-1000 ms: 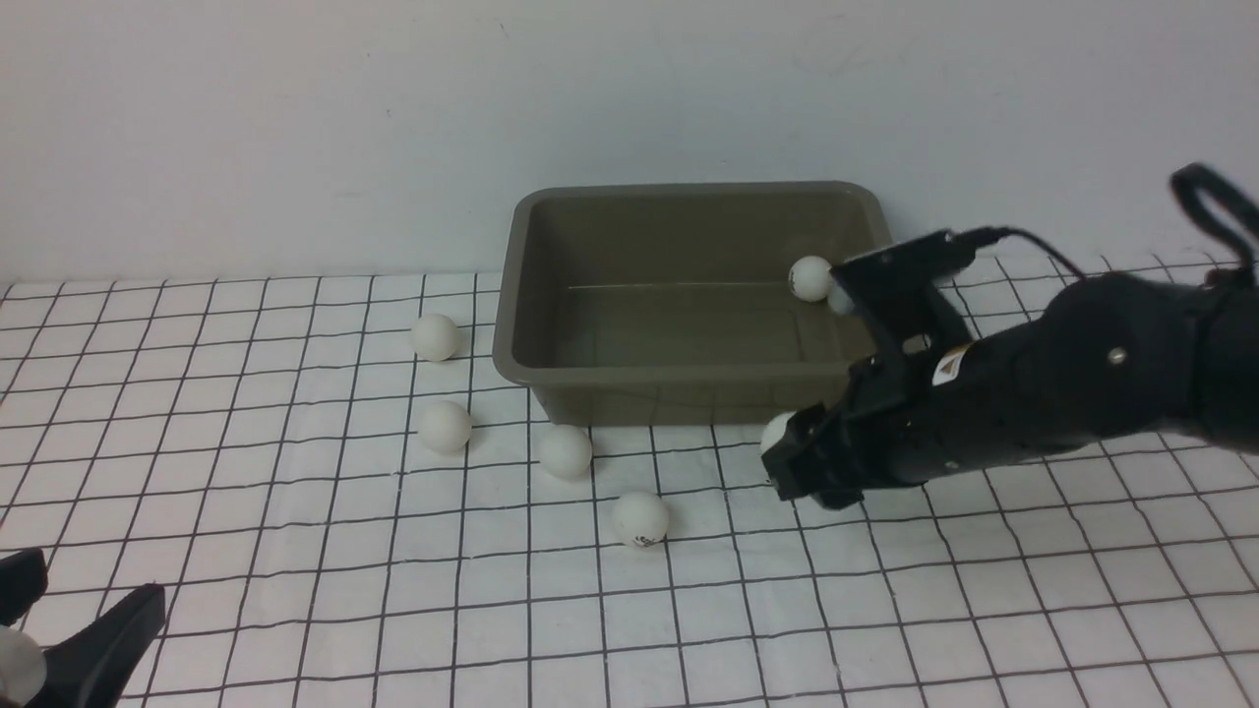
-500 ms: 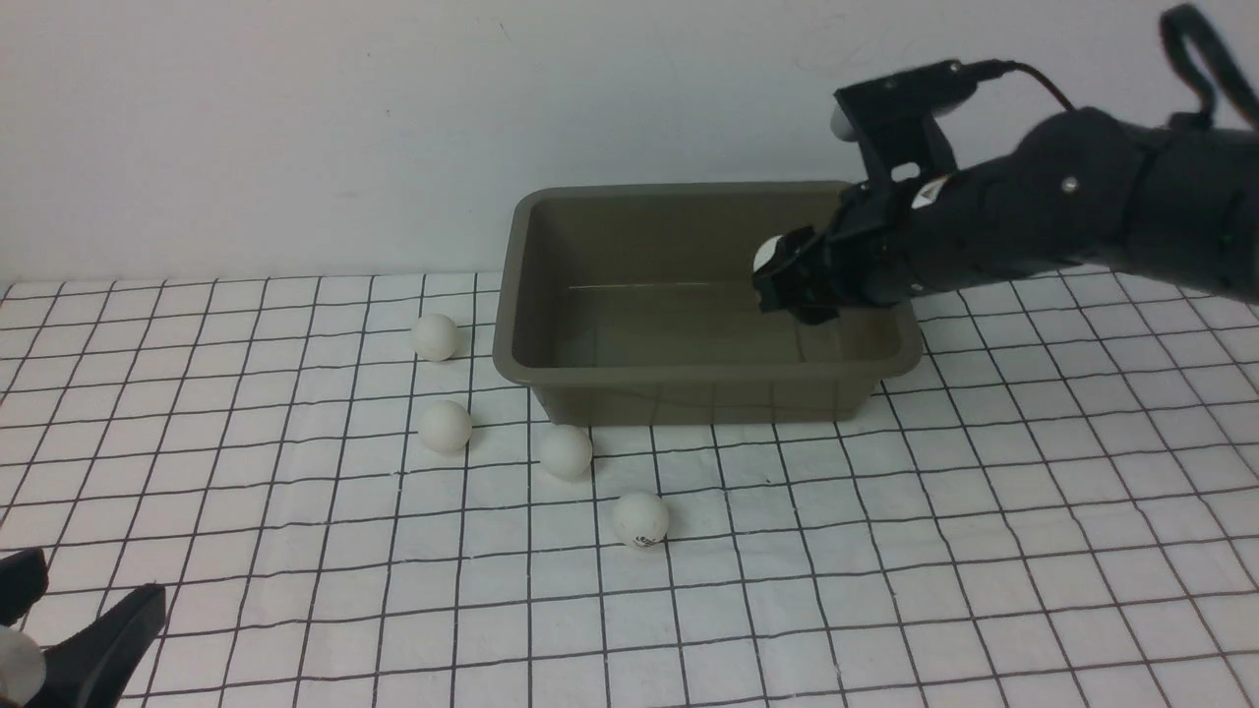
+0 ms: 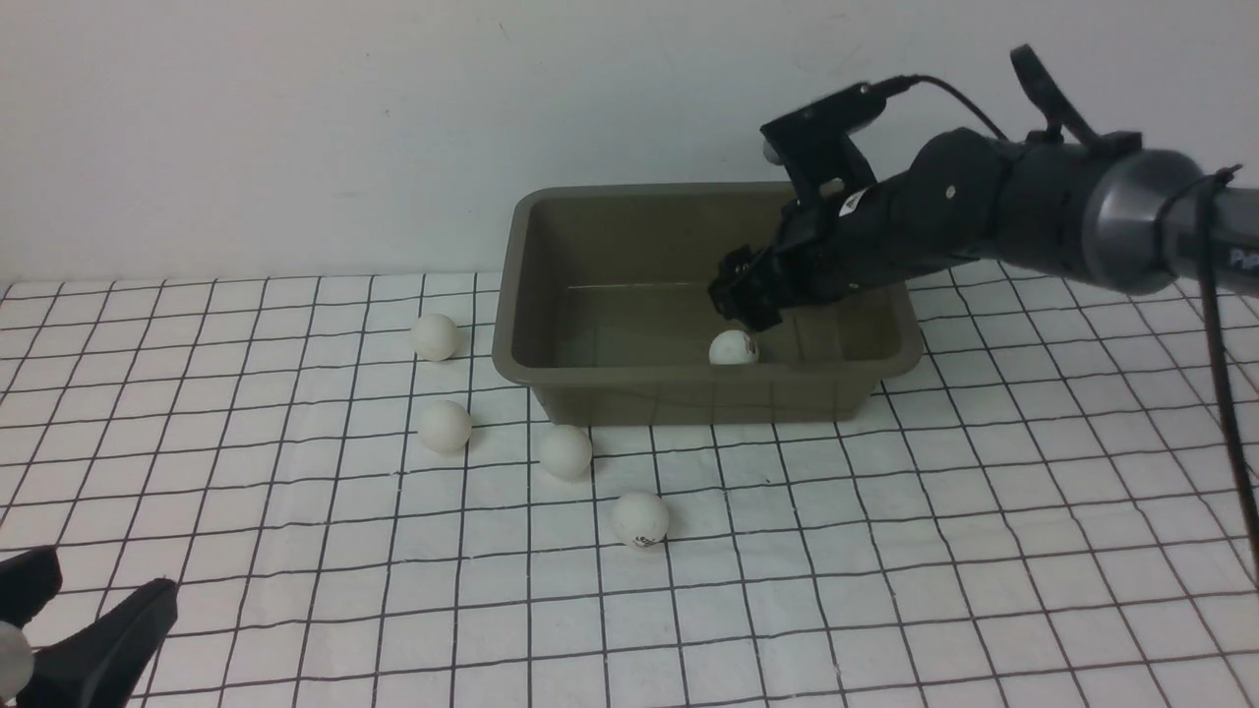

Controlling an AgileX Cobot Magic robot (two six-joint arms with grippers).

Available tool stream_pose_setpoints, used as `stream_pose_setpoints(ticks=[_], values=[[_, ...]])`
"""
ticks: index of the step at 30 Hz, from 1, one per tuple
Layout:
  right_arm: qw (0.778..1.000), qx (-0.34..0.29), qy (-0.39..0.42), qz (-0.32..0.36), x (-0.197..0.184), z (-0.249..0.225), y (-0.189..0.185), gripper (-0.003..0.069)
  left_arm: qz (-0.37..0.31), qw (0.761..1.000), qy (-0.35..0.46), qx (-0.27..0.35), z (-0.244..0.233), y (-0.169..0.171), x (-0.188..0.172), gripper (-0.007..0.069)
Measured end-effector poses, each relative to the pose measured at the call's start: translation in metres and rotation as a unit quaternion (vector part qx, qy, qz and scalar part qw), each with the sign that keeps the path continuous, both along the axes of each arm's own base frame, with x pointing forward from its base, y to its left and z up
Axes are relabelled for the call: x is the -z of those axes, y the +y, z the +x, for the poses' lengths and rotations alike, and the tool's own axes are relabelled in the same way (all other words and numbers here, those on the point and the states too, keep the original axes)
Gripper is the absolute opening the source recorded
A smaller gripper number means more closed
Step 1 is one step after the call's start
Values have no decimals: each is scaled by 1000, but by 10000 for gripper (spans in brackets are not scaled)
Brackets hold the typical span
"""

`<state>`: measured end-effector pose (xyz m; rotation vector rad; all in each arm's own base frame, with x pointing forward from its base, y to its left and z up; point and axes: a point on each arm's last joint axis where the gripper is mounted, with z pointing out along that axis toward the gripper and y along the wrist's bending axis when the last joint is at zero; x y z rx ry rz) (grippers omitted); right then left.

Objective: Put the table tennis balls into the box on the white checkered tablecloth.
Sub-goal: 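Reach for and grasp a ping pong ball on the table beside the basket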

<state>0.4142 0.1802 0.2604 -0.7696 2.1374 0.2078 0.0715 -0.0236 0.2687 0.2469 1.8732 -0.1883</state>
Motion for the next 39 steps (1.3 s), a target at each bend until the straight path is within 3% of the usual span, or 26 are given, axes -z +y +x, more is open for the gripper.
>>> stream_pose_setpoints(ticks=[7,10,13,21,30,39], values=[[998,-7,-63,-20,-108,-59,-28,549,-51,996,9,69,-2,-14,-3,429],[996,-6,-88,-9,-137,-80,-37,547,-75,988,21,135,2,-24,-9,429],[995,-6,-102,0,-155,-96,-43,547,-92,982,29,164,7,-29,-16,429],[996,-8,-86,11,-165,-111,-47,547,-66,966,90,231,44,-34,-33,429],[998,-13,-59,18,-161,-114,-45,547,-22,953,180,244,99,-28,-19,461],[998,-14,-56,27,-161,-114,-44,547,-39,950,212,226,160,-23,5,542]])
